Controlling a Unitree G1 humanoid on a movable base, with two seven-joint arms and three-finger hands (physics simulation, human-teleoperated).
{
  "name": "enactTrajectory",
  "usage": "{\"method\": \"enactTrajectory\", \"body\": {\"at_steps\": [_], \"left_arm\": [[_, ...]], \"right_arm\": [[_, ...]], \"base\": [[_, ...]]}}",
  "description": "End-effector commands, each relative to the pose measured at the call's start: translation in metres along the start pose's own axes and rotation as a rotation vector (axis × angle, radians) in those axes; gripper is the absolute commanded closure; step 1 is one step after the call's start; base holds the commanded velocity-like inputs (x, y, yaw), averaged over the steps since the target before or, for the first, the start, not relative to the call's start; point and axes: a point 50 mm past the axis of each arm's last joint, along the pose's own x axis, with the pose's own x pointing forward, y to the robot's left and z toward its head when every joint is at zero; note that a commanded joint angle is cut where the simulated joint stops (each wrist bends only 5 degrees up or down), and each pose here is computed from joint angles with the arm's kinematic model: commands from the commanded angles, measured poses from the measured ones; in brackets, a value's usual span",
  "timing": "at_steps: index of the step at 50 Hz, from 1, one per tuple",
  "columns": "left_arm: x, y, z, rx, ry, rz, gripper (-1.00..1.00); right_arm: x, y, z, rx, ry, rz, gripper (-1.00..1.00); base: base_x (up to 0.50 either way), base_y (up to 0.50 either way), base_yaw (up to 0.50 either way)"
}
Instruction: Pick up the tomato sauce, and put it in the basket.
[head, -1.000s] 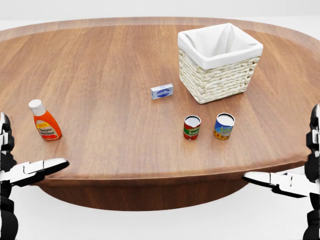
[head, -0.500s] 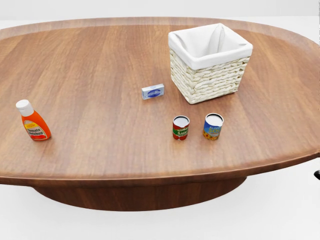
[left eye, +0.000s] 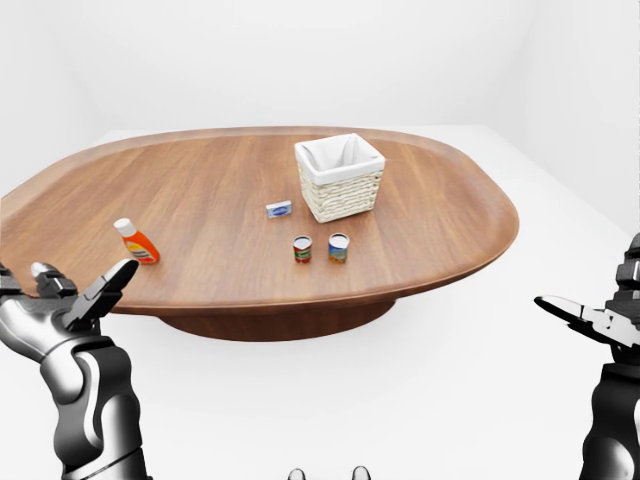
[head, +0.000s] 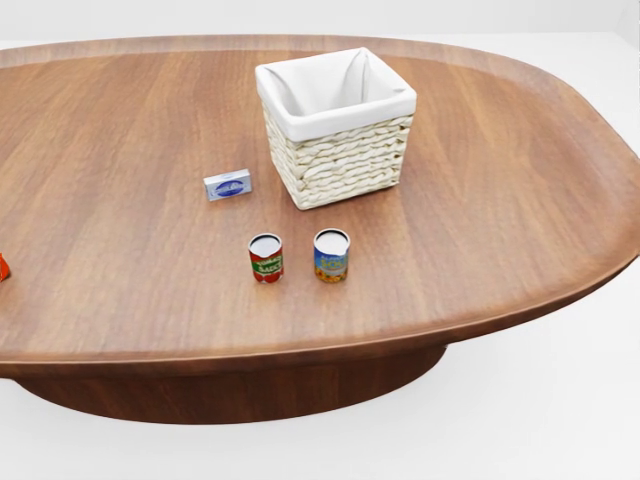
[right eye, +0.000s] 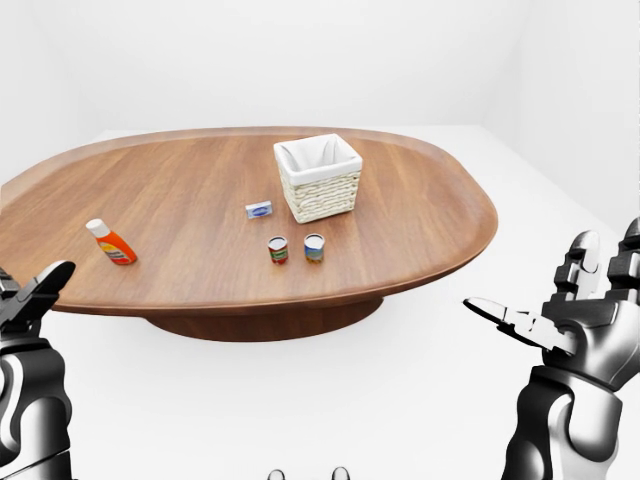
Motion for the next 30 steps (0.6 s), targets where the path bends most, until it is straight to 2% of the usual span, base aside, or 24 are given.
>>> {"method": "enactTrajectory", "body": {"at_steps": [1, 17, 30], "left_arm": [[-0.0003, 0.0002, 0.0006, -0.005, 0.001, 0.005, -1.0], [0.0, -0.0007, 0.0007, -0.007, 0.001, 0.003, -1.0], [0.0002, 0.0001, -0.0017, -0.005, 0.003, 0.001, -1.0]], "right_arm": [[0.0005, -0.0001, -0.0012, 0.001, 0.005, -0.001, -1.0], [0.001, 0.0008, -0.002, -0.001, 0.007, 0.001, -1.0], [0.0021, 0.0043, -0.0047, -0.019, 0.015, 0.018, -1.0]], "base": [[0.0, -0.5, 0.0], [0.0, -0.49, 0.0], [0.0, 0.0, 0.0]]}}
